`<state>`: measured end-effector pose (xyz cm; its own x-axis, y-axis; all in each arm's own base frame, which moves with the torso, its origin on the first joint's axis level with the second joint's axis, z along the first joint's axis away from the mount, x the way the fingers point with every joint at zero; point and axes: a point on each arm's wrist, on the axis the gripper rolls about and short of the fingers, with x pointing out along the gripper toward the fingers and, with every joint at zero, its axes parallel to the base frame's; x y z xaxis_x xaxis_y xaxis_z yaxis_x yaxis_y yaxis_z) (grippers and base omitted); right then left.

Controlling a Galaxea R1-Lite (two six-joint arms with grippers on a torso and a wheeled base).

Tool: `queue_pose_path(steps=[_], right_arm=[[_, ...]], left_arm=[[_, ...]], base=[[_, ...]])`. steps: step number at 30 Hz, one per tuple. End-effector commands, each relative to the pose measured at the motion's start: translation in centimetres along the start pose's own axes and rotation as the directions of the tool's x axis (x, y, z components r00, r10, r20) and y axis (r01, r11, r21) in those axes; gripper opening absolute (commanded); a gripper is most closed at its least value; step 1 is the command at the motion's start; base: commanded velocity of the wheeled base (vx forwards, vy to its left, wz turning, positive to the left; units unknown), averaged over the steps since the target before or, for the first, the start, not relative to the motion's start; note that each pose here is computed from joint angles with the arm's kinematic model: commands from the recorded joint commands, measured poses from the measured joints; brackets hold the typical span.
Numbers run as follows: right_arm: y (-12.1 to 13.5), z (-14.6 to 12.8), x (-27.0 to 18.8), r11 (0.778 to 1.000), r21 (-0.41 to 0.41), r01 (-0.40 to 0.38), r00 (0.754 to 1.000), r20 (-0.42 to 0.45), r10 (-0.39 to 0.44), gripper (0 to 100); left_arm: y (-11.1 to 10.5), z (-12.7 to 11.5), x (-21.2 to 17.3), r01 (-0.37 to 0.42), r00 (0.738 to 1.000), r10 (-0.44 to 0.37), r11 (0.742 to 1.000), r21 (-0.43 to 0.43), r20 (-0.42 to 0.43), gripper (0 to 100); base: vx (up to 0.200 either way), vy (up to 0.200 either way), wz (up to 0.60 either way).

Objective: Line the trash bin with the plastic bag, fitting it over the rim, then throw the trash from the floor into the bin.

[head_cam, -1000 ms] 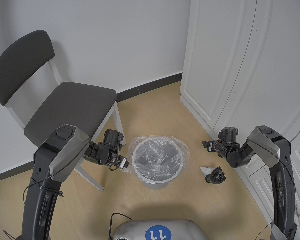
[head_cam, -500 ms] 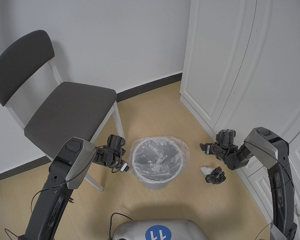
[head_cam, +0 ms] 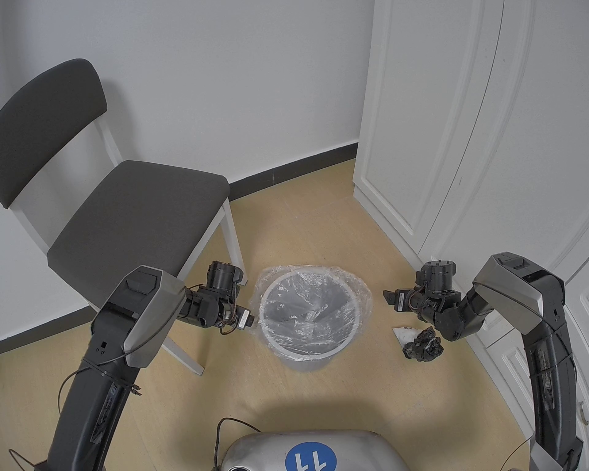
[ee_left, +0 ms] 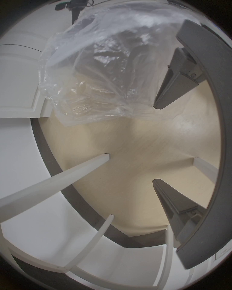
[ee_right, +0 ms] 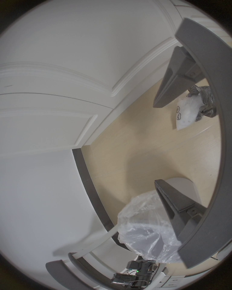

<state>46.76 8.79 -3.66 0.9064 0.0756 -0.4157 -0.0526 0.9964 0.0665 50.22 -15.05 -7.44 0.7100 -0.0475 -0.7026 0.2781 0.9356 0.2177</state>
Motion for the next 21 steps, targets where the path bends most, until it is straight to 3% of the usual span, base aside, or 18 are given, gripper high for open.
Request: queue_pose_path(steps=[1, 10, 21], right_arm=[[1.8, 0.1, -1.4, 0.999, -0.016, -0.049, 0.999, -0.017, 0.049, 100], [3.3, -1.0, -1.9, 0.992, -0.006, -0.128, 0.99, -0.065, 0.128, 100], [4.1, -1.8, -1.2, 0.99, 0.002, -0.142, 0.987, -0.081, 0.142, 100]], left_arm=[[0.5, 0.5, -6.2, 0.021, 0.999, -0.022, 1.0, -0.021, -0.033, 100], [0.3, -3.5, -9.0, 0.015, 0.998, -0.014, 1.0, -0.021, 0.063, 100], [0.6, -4.5, -12.0, 0.01, 0.988, -0.005, 0.999, -0.033, 0.156, 100]], base=[[0.0, 0.0, 0.0], [0.0, 0.0, 0.0], [0.0, 0.0, 0.0]])
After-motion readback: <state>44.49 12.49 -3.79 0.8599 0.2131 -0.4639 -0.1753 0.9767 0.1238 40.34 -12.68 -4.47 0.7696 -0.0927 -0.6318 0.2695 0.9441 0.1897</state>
